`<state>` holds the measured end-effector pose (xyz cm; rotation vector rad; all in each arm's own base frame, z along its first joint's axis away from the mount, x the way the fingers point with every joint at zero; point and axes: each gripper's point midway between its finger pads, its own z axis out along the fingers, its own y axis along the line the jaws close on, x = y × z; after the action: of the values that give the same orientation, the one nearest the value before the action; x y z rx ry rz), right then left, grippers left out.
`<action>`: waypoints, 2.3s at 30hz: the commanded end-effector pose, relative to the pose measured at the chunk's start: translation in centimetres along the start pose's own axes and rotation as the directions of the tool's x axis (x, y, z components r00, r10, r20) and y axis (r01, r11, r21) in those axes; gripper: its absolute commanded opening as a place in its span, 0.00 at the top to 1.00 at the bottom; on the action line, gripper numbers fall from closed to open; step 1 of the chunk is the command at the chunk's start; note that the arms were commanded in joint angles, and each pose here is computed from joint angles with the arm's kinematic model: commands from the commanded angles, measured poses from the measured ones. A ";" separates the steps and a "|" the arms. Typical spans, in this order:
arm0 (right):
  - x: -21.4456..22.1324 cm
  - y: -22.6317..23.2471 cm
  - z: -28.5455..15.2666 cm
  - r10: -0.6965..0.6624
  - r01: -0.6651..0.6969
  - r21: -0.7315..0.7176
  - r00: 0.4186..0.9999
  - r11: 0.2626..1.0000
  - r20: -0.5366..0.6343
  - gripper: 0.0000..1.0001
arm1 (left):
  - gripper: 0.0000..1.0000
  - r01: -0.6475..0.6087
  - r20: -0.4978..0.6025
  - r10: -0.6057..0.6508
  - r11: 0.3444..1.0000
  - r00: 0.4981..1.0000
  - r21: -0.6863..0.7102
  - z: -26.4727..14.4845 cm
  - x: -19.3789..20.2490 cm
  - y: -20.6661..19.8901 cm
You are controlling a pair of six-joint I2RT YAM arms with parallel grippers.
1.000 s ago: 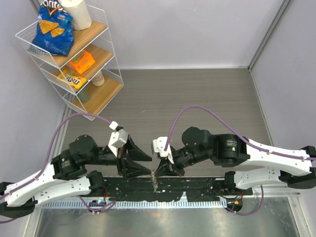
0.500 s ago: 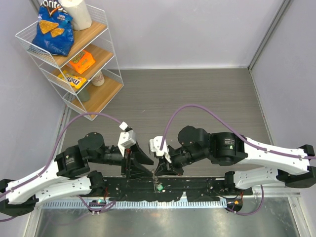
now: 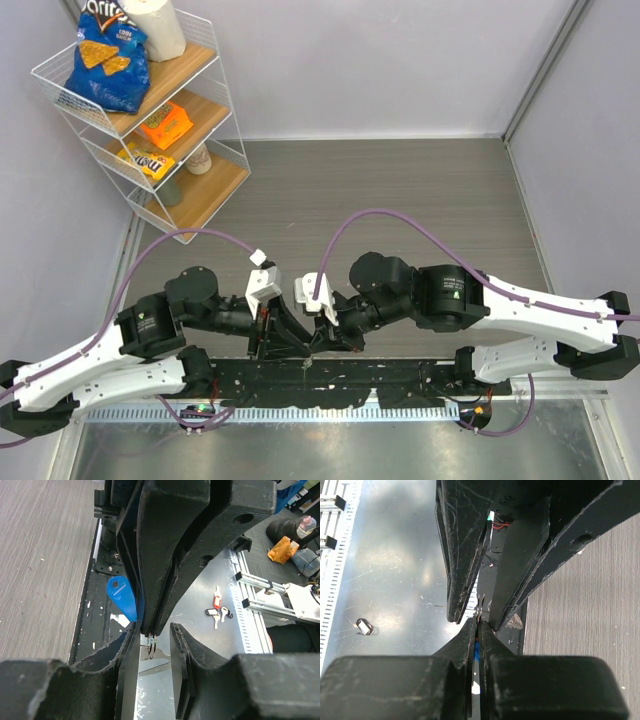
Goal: Put the keys on the keyring
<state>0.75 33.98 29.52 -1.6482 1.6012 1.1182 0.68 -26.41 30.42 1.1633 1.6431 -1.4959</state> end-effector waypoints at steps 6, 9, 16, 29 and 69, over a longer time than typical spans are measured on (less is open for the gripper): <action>-2.8 0.1 -1.1 -0.020 0.020 0.002 0.997 1.000 0.081 0.95 | 0.67 -0.046 0.015 0.046 0.999 0.999 0.016 -0.5 -1.1 -0.8; -2.6 0.0 -1.2 -0.017 0.017 0.004 0.997 1.000 0.078 0.95 | 0.70 -0.051 0.016 0.051 0.999 0.999 -0.001 -0.6 -1.2 -0.5; -2.4 0.0 -1.3 -0.012 0.011 0.005 0.997 1.000 0.073 0.95 | 0.71 -0.060 0.027 0.061 0.998 0.998 -0.021 -0.8 -1.5 -0.4; -2.4 0.1 -1.4 -0.015 0.015 0.002 0.997 1.000 0.077 0.95 | 0.78 -0.058 0.019 0.059 0.998 0.998 -0.028 -0.6 -1.5 -0.1; -3.1 0.7 -3.7 -0.066 0.063 0.023 0.981 0.998 0.180 0.61 | 1.00 -0.139 0.140 0.146 0.989 0.979 -0.054 -1.0 -4.2 -0.2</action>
<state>0.58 31.56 33.71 -1.5506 1.4601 1.1873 2.09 -26.13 30.76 1.1462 1.6087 -1.3896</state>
